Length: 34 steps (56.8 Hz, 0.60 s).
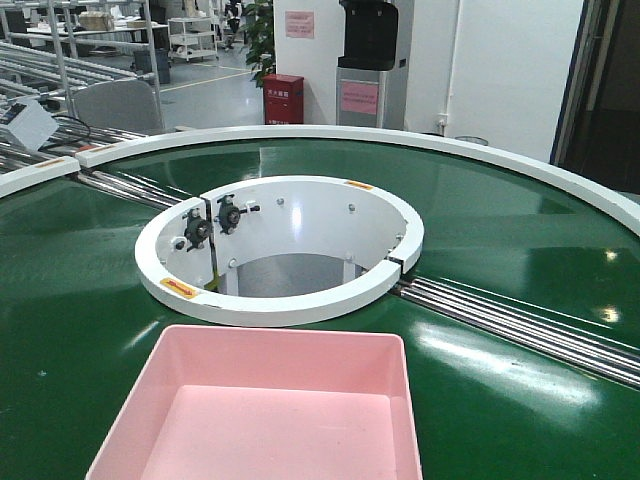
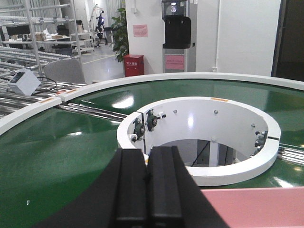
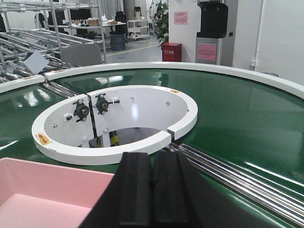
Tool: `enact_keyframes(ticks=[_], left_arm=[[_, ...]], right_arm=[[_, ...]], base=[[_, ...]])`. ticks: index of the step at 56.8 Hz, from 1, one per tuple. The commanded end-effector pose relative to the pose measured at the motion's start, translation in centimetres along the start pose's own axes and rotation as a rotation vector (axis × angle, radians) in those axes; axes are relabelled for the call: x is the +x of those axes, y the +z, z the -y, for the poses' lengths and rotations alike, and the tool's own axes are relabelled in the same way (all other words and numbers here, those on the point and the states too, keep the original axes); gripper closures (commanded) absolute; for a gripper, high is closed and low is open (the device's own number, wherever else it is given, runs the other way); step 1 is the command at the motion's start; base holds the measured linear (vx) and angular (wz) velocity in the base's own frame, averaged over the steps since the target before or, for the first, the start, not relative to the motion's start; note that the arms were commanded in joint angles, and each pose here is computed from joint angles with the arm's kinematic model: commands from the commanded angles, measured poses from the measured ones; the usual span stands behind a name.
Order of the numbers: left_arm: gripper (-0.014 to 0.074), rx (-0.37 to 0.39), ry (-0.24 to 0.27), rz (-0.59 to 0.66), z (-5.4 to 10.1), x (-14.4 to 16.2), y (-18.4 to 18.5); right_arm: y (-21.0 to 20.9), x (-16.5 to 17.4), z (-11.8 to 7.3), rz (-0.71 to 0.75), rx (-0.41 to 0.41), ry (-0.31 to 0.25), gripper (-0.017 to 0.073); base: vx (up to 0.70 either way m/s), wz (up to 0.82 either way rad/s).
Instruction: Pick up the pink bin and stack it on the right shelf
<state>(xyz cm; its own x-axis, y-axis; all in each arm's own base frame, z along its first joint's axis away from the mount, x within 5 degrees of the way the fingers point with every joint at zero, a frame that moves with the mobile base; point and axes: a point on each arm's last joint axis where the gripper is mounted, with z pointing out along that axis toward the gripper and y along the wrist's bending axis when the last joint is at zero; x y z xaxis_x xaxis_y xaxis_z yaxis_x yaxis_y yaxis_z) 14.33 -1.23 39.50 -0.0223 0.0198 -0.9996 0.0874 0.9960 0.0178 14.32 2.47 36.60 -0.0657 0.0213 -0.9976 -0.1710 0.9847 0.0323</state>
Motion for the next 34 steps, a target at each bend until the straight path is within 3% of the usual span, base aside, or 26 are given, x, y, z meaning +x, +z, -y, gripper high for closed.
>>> enact_keyframes(ticks=[1,10,18,27,34], left_arm=[[0.0378,-0.004,-0.006,0.106,-0.1,-1.8,-0.1],[0.0167,-0.004,-0.006,0.106,-0.1,-1.8,-0.1],[0.0069,-0.004,-0.005,0.111,-0.1,-1.8,-0.1],[0.0063,-0.002,-0.016,0.051,0.0,-1.2,0.6],[0.0063,0.004,-0.026,-0.092,0.0,-0.8,2.3]], right_arm=[[-0.2,-1.9,0.1,0.123,0.009,-0.009,0.0363],[-0.3,-1.9,0.1,0.123,0.009,-0.012,0.0071],[-0.3,-1.9,0.1,0.124,0.01,-0.019,-0.0115],[-0.2,-1.8,0.1,0.103,0.007,0.012,-0.0144],[1.3,-1.4,0.0,-0.054,0.0,0.025,-0.0109]], base=[[0.0,0.0],[0.0,0.0],[0.0,0.0],[0.0,0.0],[0.0,0.0]])
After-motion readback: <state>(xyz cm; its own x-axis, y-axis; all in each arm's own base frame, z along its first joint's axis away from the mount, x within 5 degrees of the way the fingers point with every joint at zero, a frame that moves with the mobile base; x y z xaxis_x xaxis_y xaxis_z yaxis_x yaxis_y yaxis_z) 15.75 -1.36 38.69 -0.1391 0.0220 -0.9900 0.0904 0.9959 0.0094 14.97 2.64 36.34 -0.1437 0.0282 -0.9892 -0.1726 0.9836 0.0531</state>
